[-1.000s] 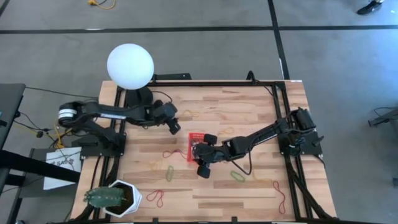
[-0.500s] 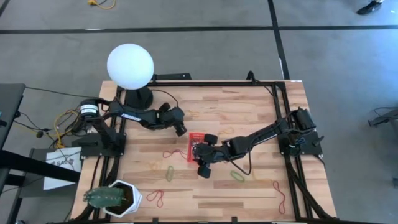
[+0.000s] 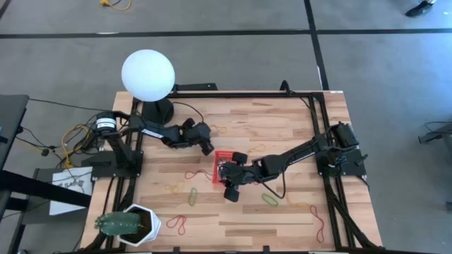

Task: Pick and place items into bin
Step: Put the yellow rubber band into the orange bin

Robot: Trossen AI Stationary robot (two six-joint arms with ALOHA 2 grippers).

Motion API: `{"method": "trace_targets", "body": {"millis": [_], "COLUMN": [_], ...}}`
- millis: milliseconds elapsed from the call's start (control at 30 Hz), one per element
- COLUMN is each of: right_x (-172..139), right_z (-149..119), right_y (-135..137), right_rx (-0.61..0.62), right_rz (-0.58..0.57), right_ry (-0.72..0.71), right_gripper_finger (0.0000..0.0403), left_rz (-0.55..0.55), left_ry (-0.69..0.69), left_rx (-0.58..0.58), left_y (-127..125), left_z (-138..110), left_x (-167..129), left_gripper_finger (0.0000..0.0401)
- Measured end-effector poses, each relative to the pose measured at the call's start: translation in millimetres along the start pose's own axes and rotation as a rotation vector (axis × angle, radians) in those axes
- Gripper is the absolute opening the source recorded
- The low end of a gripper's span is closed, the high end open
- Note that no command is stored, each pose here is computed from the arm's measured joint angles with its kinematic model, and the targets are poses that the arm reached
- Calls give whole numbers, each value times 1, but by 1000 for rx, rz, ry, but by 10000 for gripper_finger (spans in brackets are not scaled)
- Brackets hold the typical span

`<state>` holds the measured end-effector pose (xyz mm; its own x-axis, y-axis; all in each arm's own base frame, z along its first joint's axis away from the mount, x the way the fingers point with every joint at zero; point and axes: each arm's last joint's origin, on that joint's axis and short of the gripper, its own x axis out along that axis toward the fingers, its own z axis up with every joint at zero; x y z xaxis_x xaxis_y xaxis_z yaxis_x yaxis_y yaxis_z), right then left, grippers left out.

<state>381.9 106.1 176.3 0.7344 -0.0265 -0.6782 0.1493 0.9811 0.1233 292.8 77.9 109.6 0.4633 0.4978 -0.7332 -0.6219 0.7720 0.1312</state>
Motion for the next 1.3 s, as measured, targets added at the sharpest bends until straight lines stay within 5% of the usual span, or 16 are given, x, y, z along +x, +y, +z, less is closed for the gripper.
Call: {"method": "trace_targets", "body": {"millis": [267, 567, 667, 1100, 1167, 1300], "right_x": [0, -1, -1, -10, -12, -14], "right_z": [0, -1, -1, -16, -18, -20], "right_y": [0, 3, 3, 33, 39, 45], "right_rx": [0, -4, -4, -68, -78, -87], "right_rz": [1, 7, 7, 66, 77, 91], "right_ry": [1, 2, 2, 22, 23, 14], "right_gripper_finger": [123, 122, 123, 121, 121, 120], "left_rz": [24, -63, -98, -423, -388, -153], "left_ry": [-9, 22, 19, -354, -385, -384], "left_rx": [-19, -41, -21, 56, 91, 89], "left_y": [5, 11, 6, -23, -22, -15], "left_z": [2, 3, 4, 37, 35, 32], "left_x": [3, 6, -1, -142, -154, -149], "left_gripper_finger": [164, 19, 8, 0, 0, 2]}}
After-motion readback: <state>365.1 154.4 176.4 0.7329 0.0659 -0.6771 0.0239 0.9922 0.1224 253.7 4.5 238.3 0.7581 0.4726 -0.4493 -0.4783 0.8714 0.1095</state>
